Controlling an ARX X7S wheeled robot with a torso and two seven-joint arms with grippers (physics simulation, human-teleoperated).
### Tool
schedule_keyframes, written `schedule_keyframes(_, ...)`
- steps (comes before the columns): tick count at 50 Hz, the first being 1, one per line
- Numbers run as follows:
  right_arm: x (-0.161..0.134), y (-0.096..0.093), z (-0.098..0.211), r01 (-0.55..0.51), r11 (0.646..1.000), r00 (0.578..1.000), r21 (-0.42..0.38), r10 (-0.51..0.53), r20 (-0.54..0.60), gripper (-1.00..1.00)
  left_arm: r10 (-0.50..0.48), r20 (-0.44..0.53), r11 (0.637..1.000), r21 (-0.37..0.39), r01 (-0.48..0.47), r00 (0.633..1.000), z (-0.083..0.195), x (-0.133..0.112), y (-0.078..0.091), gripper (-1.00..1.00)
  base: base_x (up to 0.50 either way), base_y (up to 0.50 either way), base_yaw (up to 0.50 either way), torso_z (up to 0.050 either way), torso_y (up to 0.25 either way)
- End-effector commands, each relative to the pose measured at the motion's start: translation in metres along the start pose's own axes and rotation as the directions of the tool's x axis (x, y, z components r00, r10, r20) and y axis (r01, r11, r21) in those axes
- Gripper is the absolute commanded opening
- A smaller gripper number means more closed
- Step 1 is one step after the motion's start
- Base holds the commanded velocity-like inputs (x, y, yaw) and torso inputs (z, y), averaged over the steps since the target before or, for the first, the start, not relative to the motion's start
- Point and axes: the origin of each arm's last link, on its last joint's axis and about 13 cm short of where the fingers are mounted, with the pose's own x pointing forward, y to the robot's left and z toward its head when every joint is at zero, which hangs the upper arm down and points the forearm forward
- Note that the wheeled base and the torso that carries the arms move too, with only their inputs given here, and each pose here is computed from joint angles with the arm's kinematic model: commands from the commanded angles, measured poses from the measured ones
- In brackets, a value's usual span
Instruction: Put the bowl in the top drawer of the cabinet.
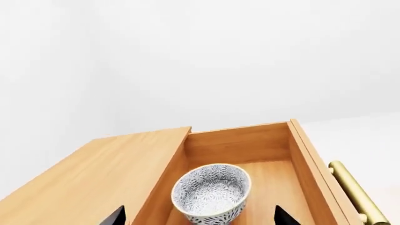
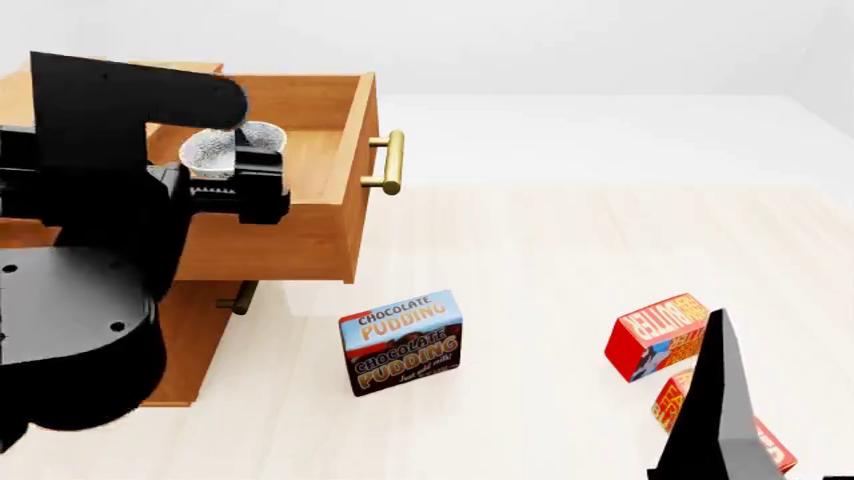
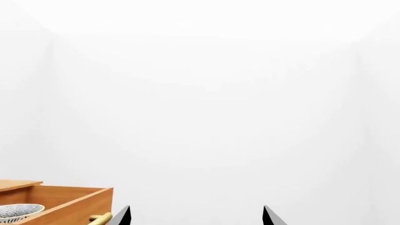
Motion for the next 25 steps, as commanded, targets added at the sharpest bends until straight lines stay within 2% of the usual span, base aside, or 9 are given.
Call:
schedule_keyframes(1, -0.002, 0.001, 0.001, -0.011, 1.0, 1.0, -0.002, 0.011, 0.01, 1.0, -0.006, 0.184, 0.999, 0.032, 0.0, 0.983, -0.032, -0.068, 0.011, 1.0, 0.0, 0.0, 0.0, 0.0, 0.0)
schedule_keyframes(9, -0.003, 0.005, -0.002, -0.013, 1.0, 1.0, 0.001, 0.013, 0.007, 1.0, -0.019, 0.295, 0.999, 0.047, 0.005, 0.955, -0.057, -0.087, 0.012, 1.0, 0.0, 0.0, 0.0, 0.0, 0.0)
schedule_keyframes(20, -0.009, 0.011, -0.007, -0.035, 0.999, 0.999, -0.003, 0.035, 0.006, 1.0, -0.116, 0.408, 0.992, -0.004, 0.129, 0.906, -0.092, -0.119, 0.005, 1.0, 0.0, 0.0, 0.0, 0.0, 0.0)
schedule_keyframes(25, -0.01, 0.015, -0.01, -0.047, 0.999, 0.999, -0.008, 0.047, 0.003, 1.0, -0.131, 0.472, 0.988, -0.006, 0.152, 0.872, -0.102, -0.123, 0.002, 1.0, 0.0, 0.0, 0.0, 0.0, 0.0)
